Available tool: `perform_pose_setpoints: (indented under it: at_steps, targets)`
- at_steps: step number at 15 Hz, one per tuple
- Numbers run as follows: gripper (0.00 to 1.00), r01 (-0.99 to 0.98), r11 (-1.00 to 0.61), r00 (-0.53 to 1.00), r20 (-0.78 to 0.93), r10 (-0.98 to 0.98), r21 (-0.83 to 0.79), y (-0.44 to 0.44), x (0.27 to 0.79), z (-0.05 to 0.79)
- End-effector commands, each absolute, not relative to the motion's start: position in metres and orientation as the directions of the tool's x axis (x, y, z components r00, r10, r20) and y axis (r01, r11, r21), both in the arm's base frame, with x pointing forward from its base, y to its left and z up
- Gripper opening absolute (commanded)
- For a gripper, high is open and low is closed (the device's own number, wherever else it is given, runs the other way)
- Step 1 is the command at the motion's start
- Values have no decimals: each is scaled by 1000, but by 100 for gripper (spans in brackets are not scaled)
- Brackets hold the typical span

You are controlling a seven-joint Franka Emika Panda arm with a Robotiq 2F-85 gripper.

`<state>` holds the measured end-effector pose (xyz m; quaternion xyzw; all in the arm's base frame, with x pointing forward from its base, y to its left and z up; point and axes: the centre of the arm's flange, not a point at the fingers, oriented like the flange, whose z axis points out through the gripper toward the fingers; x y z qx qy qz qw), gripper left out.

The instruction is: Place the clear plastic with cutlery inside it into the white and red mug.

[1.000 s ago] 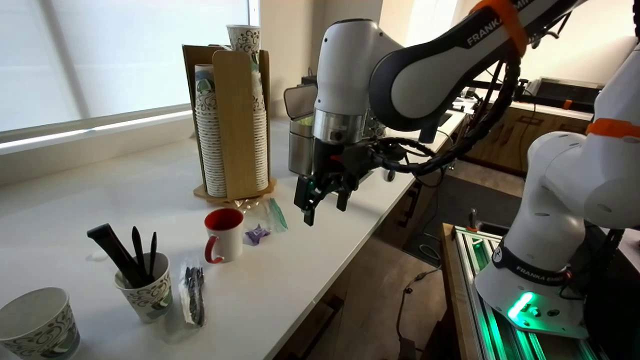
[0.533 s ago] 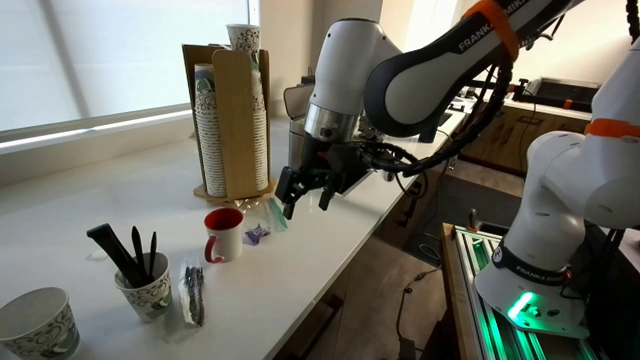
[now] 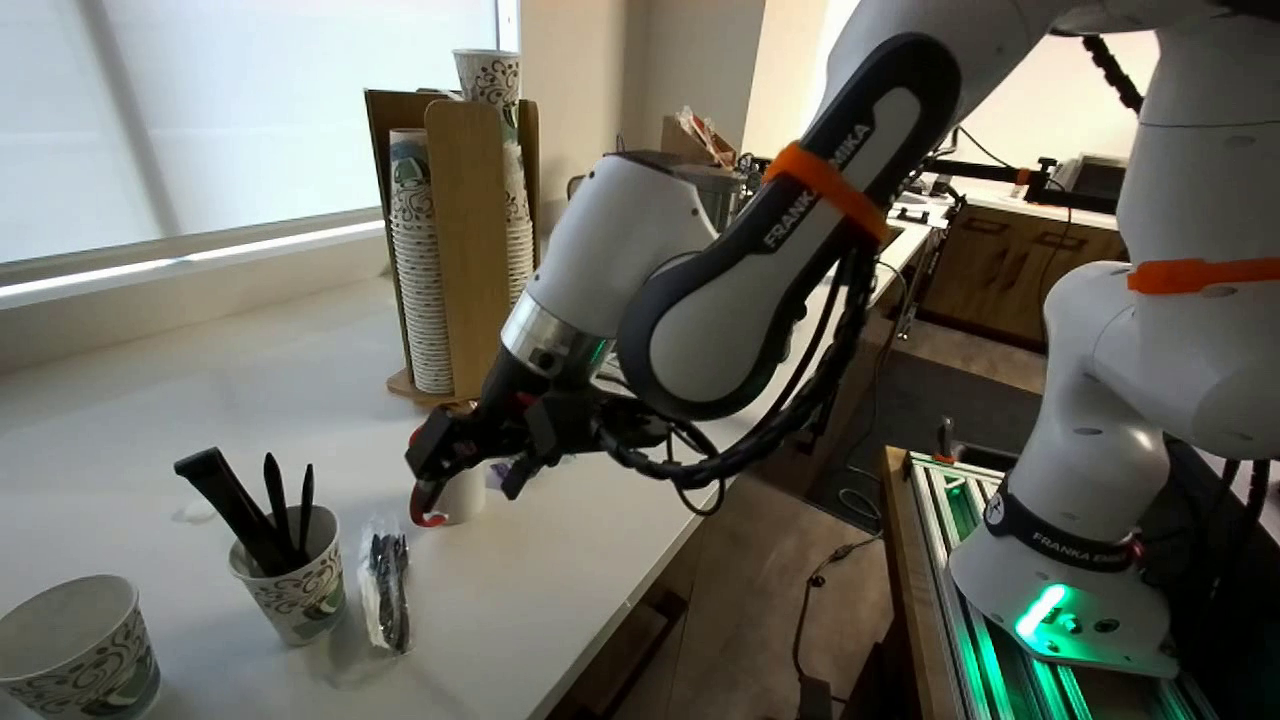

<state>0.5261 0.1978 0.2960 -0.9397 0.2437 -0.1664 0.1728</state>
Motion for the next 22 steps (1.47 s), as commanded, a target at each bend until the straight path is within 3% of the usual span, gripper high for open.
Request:
perform_pose_setpoints:
  at_steps: [1,10,16,22]
  targets:
    - [100,-372,-824,839,224,-496,-428,230,557,268]
    - [100,-374,-844,859,200,-472,-386,235,568,251]
    - [100,-356,-916,902,187,-388,-182,264,604,214]
    - [100,-308,-950,922,228,-312,-54,323,601,191]
